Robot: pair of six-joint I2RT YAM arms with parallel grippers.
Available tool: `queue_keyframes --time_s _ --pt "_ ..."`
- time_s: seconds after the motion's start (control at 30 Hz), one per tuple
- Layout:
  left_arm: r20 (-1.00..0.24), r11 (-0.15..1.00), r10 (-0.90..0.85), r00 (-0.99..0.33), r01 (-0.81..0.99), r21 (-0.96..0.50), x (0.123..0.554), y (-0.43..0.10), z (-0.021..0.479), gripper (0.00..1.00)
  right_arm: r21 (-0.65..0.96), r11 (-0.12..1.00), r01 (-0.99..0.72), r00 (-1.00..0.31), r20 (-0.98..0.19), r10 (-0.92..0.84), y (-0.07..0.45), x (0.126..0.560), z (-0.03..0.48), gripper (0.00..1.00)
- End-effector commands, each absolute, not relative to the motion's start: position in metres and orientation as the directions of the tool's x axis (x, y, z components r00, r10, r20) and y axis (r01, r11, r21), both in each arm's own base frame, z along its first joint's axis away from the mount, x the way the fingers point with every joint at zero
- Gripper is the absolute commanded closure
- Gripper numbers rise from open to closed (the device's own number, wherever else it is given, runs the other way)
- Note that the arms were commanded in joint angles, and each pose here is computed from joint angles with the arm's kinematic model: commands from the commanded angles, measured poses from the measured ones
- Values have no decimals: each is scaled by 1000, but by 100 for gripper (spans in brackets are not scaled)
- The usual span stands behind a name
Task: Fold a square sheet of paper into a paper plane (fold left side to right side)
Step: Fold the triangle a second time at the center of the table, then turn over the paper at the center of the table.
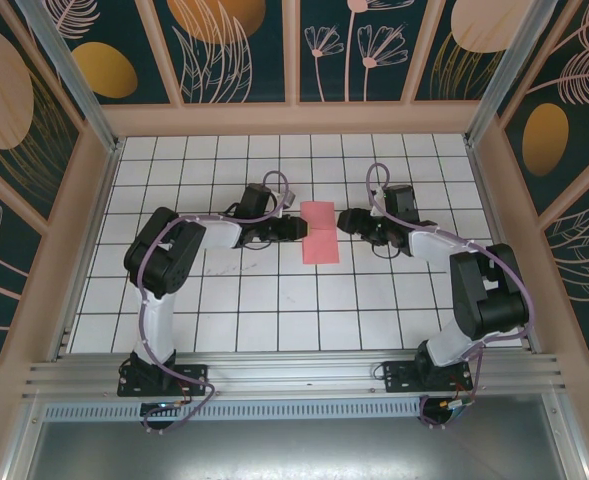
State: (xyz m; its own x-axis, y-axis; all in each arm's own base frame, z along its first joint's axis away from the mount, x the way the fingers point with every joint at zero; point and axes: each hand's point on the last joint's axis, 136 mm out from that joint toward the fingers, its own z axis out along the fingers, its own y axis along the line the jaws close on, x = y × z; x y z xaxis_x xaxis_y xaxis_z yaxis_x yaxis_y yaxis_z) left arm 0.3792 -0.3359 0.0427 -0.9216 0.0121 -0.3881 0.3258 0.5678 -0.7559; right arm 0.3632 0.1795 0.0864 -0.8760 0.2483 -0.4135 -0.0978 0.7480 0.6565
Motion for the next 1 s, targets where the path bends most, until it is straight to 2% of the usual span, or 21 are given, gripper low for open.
queue_keyframes --time_s 0.0,0.23,0.7,0.83,0.97 --pt "-415 527 18 -909 362 -769 384 -343 51 74 682 721 -121 -880 -410 239 188 364 94 30" --pt "-442 528 6 -897 378 -761 385 -341 57 100 696 710 -106 -908 -360 217 200 366 83 29" --pt "-484 584 -29 -874 379 -718 383 -326 67 100 748 660 -70 -950 -252 185 228 372 64 29" --pt "-484 585 -32 -875 376 -719 384 -327 67 100 762 643 -76 -957 -236 167 242 376 60 33" --pt "-485 590 -33 -874 374 -715 385 -326 67 100 786 613 -80 -963 -219 156 254 379 58 43"
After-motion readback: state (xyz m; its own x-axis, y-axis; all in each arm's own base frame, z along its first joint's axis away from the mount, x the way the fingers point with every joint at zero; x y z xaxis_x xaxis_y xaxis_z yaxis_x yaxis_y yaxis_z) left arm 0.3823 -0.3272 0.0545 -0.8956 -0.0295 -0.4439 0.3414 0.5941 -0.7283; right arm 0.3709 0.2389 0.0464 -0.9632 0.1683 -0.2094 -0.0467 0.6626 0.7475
